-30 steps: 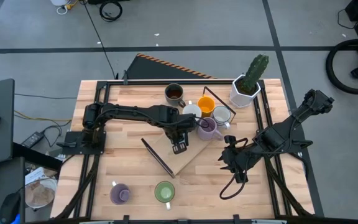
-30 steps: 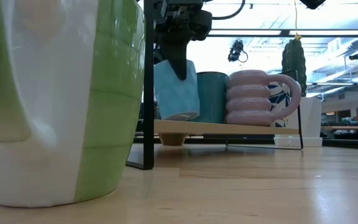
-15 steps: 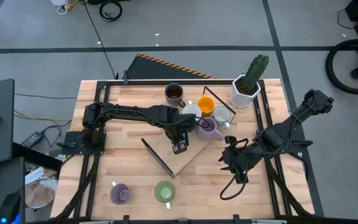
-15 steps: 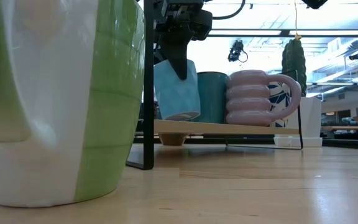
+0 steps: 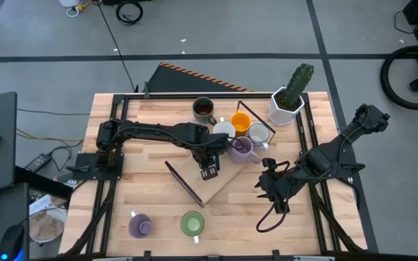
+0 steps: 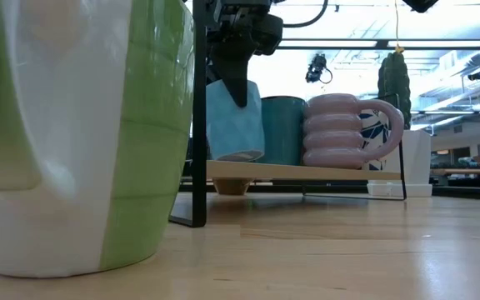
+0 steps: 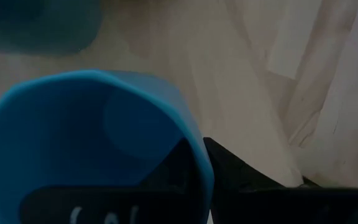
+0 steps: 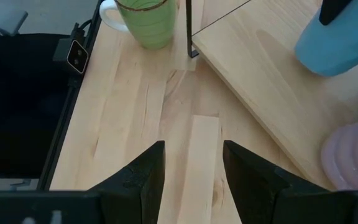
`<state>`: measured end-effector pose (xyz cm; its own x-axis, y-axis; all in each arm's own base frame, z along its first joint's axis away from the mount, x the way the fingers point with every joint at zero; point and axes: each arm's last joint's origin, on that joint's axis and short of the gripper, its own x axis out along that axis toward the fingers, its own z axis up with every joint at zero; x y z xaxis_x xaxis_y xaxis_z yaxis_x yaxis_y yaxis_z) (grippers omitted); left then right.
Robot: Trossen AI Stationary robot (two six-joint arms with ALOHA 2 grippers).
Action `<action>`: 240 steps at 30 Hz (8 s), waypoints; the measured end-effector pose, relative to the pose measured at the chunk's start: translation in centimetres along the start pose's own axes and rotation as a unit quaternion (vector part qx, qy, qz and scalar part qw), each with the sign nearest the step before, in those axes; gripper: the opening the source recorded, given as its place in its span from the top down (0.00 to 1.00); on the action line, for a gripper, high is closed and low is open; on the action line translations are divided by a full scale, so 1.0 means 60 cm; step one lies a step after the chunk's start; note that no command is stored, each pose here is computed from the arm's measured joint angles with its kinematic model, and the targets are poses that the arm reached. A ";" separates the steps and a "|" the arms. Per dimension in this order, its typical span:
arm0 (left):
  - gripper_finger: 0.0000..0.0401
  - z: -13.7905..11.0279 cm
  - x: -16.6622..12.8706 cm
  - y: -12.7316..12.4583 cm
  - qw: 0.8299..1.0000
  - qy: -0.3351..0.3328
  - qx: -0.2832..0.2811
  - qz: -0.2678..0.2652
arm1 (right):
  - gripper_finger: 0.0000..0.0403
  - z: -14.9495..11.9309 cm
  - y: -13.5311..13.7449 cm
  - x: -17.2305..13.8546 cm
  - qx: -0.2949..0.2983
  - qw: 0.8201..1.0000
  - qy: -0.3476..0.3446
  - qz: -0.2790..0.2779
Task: Place coffee mugs
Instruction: Put the blue mug on the shelf, then put the purple mug on the shelf
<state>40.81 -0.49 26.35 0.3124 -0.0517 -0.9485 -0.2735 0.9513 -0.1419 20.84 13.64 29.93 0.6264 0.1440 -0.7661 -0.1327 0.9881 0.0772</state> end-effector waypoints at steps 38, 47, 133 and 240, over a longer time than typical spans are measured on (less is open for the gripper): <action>0.89 0.010 0.033 0.028 0.995 0.005 0.048 0.088 | 0.58 0.002 0.001 0.000 -0.007 1.000 -0.007 0.003; 0.80 0.011 0.033 0.027 0.995 0.001 0.046 0.085 | 0.58 0.002 0.001 0.000 -0.009 1.000 -0.007 0.003; 0.53 -0.359 -0.175 -0.253 0.980 0.086 -0.160 -0.076 | 0.58 0.005 -0.004 0.000 -0.072 0.996 -0.025 -0.040; 0.87 -0.503 -0.006 -0.401 0.975 0.103 0.116 0.158 | 0.58 0.072 -0.124 0.014 -0.159 0.982 -0.097 -0.042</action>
<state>19.80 -32.52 21.58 0.0501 0.2179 -0.9747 -0.1056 0.9716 0.2118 25.68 6.65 31.45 0.7762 0.1011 -0.6223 -0.2883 0.9348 -0.2077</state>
